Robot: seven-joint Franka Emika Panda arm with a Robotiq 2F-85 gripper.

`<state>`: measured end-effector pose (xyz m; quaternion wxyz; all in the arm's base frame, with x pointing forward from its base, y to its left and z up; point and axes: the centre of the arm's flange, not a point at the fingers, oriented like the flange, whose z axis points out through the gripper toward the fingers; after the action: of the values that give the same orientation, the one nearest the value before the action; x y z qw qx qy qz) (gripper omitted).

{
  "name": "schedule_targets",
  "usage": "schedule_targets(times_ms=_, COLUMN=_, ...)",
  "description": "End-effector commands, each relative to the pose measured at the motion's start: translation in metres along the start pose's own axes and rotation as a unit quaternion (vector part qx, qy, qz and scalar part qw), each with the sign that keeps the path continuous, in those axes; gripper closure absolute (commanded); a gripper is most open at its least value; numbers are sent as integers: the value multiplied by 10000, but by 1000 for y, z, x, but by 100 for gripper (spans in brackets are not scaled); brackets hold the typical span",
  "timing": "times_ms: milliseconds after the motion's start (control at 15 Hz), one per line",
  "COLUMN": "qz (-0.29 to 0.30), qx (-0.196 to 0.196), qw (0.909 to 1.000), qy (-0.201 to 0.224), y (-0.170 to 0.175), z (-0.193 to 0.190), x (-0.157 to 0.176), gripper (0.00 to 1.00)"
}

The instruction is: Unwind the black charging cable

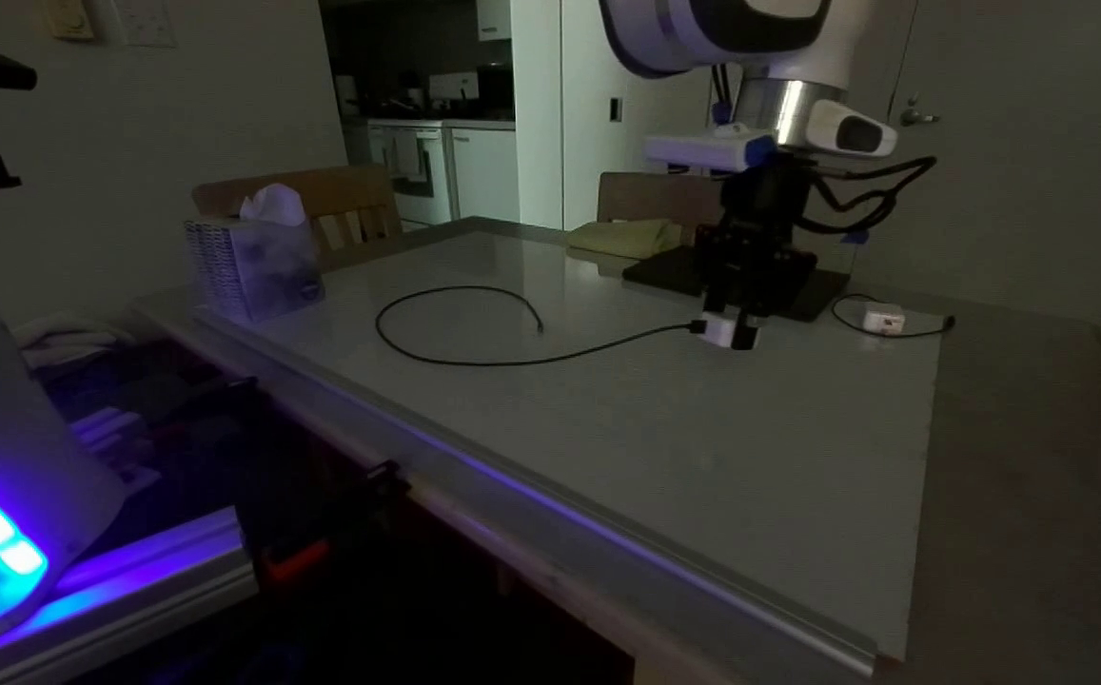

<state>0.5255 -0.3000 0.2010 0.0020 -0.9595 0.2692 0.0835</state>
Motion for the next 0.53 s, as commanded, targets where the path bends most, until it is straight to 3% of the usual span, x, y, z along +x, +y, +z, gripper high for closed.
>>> schedule_targets(times_ms=0, qz=-356, qx=26, qw=9992, qy=-185, y=26, z=-13, x=23, gripper=73)
schedule_targets(times_ms=200, qz=-187, qx=191, qw=9993, qy=-244, y=39, z=-14, x=24, gripper=73)
schedule_targets(times_ms=467, qz=72, qx=466, qw=9976, qy=-511, y=43, z=15, x=15, gripper=73)
